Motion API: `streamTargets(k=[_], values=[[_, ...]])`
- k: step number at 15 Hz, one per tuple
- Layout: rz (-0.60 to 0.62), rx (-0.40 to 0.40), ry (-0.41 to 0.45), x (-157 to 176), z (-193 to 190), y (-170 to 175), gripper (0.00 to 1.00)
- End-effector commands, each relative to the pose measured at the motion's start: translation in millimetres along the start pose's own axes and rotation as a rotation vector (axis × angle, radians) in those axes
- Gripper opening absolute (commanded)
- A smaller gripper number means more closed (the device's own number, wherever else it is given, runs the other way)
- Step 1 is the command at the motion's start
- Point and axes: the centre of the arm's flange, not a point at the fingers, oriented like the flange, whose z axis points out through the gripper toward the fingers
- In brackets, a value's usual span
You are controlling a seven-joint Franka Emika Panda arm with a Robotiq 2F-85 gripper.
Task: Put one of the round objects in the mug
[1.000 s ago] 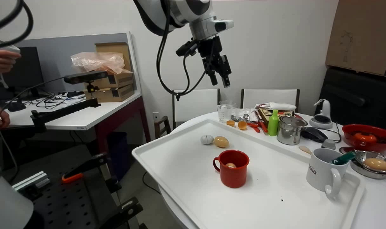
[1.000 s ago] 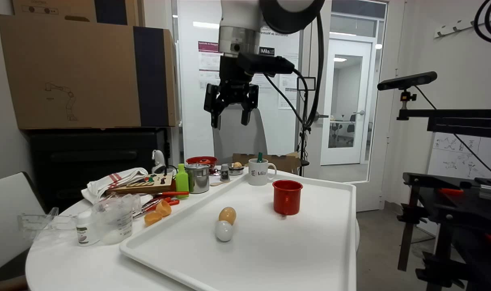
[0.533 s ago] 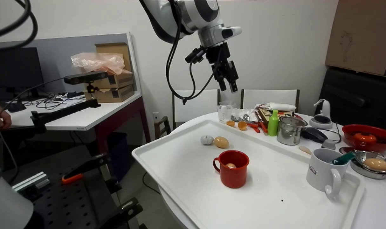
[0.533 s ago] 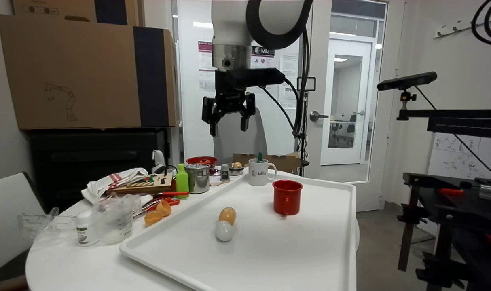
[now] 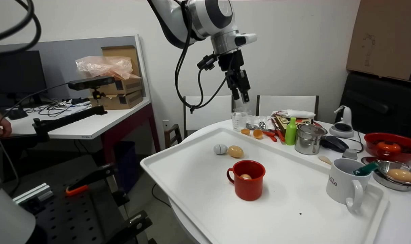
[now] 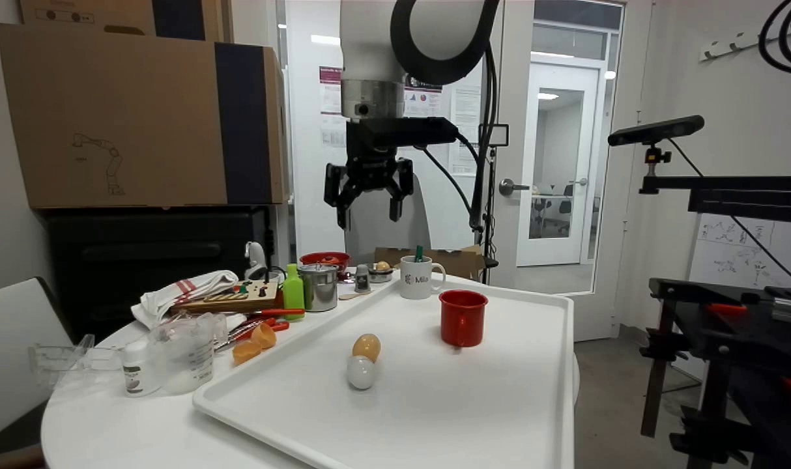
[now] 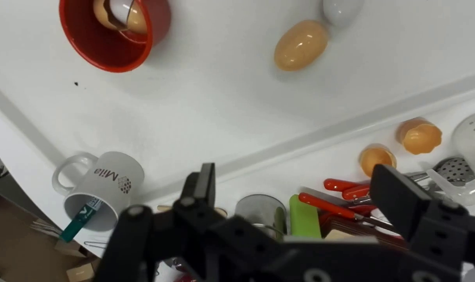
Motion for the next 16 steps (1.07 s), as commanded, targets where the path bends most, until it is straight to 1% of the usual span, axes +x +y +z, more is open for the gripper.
streamTargets(k=[1,4,6,8,9,10,13,16], values=[[0.119,0.027,-0.047,2,22,-17,1.0],[0.224,0.025,-0.097,5,43,-22,1.0],[0.324,0.017,-0.14,10,64,-25,1.0],[0.4,0.003,-0.162,14,84,-27,1.0],[0.402,0.016,-0.167,15,89,-28,1.0],[0.346,0.01,-0.152,0,73,-14,1.0],[0.368,0.008,-0.16,4,88,-18,1.0],[0.372,0.012,-0.157,6,87,-20,1.0]])
